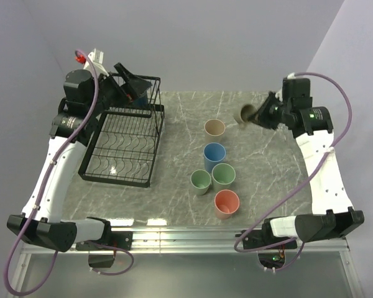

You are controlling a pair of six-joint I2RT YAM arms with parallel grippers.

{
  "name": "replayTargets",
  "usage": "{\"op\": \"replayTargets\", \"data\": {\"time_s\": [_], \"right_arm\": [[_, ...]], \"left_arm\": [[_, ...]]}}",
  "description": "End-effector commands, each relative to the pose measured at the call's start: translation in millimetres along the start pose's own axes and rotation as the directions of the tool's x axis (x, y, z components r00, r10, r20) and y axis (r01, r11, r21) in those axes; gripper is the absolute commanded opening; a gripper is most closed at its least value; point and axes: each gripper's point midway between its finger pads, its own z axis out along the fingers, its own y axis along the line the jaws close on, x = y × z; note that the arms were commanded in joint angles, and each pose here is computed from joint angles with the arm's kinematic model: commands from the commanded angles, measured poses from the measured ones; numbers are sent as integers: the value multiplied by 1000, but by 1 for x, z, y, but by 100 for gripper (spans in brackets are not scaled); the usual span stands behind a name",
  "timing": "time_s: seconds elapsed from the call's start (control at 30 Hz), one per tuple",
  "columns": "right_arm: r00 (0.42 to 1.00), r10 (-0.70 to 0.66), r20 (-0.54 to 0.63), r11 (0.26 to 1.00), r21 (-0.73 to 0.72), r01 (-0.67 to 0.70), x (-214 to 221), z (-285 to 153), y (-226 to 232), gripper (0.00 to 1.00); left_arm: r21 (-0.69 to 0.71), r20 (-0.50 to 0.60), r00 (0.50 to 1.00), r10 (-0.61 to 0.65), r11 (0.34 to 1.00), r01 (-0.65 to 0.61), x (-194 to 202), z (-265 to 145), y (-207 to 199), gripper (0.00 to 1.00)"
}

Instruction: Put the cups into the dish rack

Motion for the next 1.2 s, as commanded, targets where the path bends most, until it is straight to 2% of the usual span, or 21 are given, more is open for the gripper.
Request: {"op": "replayTargets", "data": {"time_s": [0.0, 0.03, 0.07, 0.1, 0.13, 0.17, 0.2, 0.23, 0.27, 0.53, 0.83, 1.17], "right_arm": [[998, 53, -39, 826, -560, -65, -18, -57, 117, 0], [995, 68, -76, 754, -649, -101, -17, -68, 135, 0], [1000, 16, -21, 569, -822, -26, -25, -106, 169, 0], [981, 87, -175, 509, -839, -195, -19, -103, 176, 0], [977, 90, -192, 436, -875, -212, -21, -113, 184, 0], [989, 62, -135, 319, -936, -148, -26, -134, 198, 0], [977, 60, -207, 290, -933, -215, -22, -136, 202, 0], [977, 42, -208, 269, -939, -212, -21, -139, 206, 0], [975, 21, -223, 261, -940, -221, -18, -137, 211, 0], [950, -69, -303, 210, -936, -283, 8, -138, 232, 0], [932, -112, -344, 258, -916, -307, 33, -117, 236, 0], [924, -130, -360, 317, -898, -305, 41, -96, 233, 0]], "left_arm": [[423, -75, 997, -31, 904, 60, 5, -22, -79, 99], [559, -5, 1000, -11, 829, 12, -8, -34, -105, 99], [609, -71, 994, -85, 785, 111, -4, -40, -113, 99], [632, -118, 986, -116, 757, 165, 10, -34, -107, 99], [666, -155, 979, -135, 717, 205, 15, -38, -110, 99], [755, -90, 987, -130, 637, 153, 5, -52, -123, 99], [742, -172, 962, -210, 615, 267, 15, -48, -115, 99], [749, -177, 954, -243, 595, 291, 15, -46, -113, 99], [775, -184, 948, -258, 556, 302, 14, -51, -118, 99], [802, -216, 945, -246, 507, 315, 31, -38, -134, 99], [829, -237, 940, -247, 453, 328, 32, -35, -148, 99], [838, -251, 951, -180, 451, 307, 47, -29, -169, 99]]}}
